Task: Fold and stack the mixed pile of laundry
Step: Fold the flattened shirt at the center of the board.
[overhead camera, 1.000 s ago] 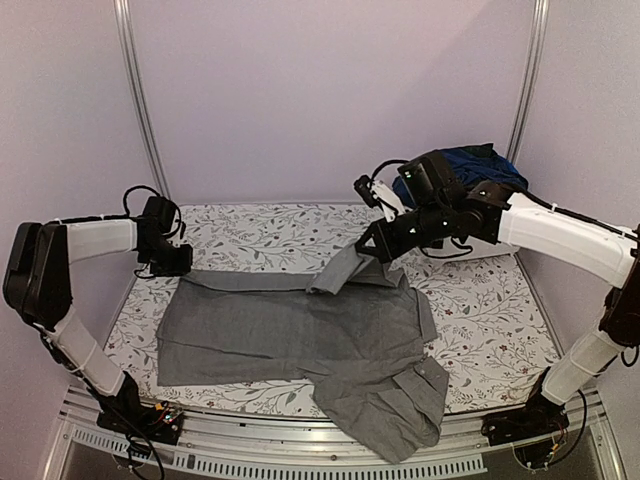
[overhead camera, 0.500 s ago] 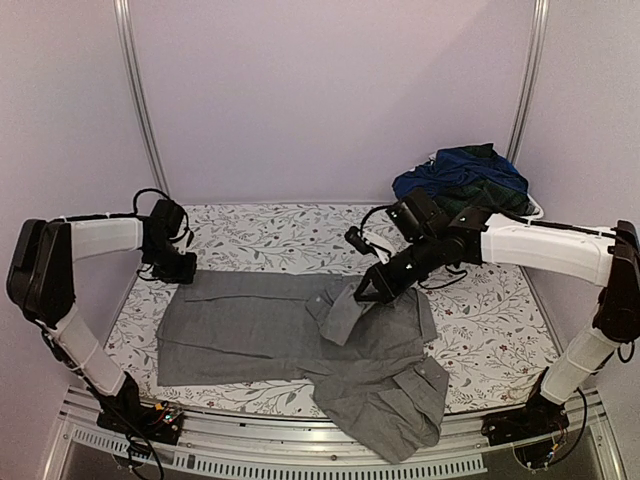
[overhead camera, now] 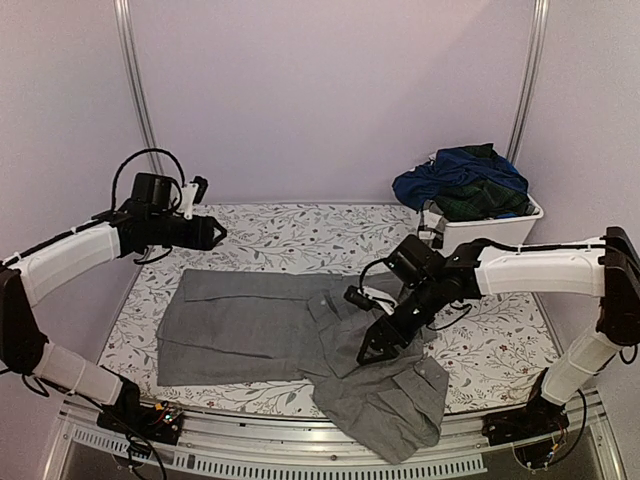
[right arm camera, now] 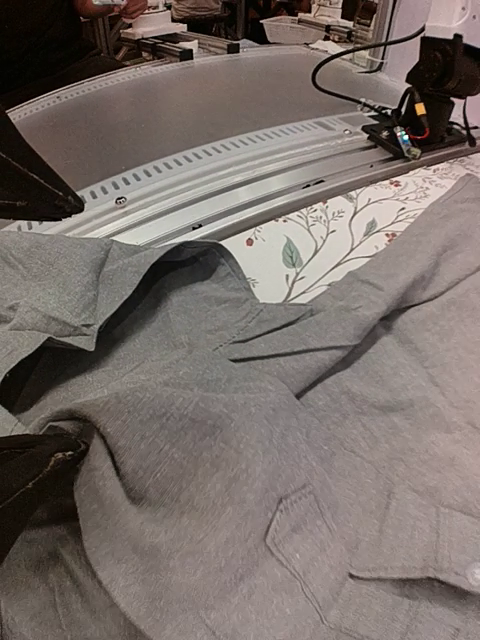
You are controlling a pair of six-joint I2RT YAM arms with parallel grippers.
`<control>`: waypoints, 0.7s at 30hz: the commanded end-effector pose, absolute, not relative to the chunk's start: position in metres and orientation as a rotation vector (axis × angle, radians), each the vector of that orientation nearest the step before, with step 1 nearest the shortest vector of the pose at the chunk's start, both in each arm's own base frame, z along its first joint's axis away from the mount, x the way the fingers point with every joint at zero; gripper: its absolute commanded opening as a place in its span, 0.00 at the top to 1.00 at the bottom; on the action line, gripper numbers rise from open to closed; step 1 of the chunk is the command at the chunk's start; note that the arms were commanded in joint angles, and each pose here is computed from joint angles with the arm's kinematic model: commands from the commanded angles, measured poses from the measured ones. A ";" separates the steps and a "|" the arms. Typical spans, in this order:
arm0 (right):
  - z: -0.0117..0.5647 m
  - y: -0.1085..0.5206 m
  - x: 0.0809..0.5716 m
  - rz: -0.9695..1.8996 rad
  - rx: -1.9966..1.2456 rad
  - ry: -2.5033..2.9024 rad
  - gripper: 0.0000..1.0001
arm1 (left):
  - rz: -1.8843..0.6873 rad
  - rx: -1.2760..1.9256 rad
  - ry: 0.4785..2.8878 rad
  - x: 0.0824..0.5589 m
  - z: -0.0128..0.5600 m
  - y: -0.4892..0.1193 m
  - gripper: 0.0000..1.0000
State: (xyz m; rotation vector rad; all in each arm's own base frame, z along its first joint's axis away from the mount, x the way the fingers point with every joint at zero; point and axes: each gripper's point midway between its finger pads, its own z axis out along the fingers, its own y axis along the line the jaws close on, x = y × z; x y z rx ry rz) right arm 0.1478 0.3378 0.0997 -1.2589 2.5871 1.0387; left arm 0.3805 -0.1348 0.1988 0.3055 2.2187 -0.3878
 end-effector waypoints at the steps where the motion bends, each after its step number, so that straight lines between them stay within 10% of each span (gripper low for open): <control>1: 0.166 0.340 0.207 1.106 -1.048 2.349 0.28 | -0.621 0.533 2.138 0.365 0.187 -0.207 0.35; 21: 0.060 0.287 0.315 0.875 -0.603 2.597 0.43 | -1.028 1.271 2.161 0.336 0.058 -0.420 0.25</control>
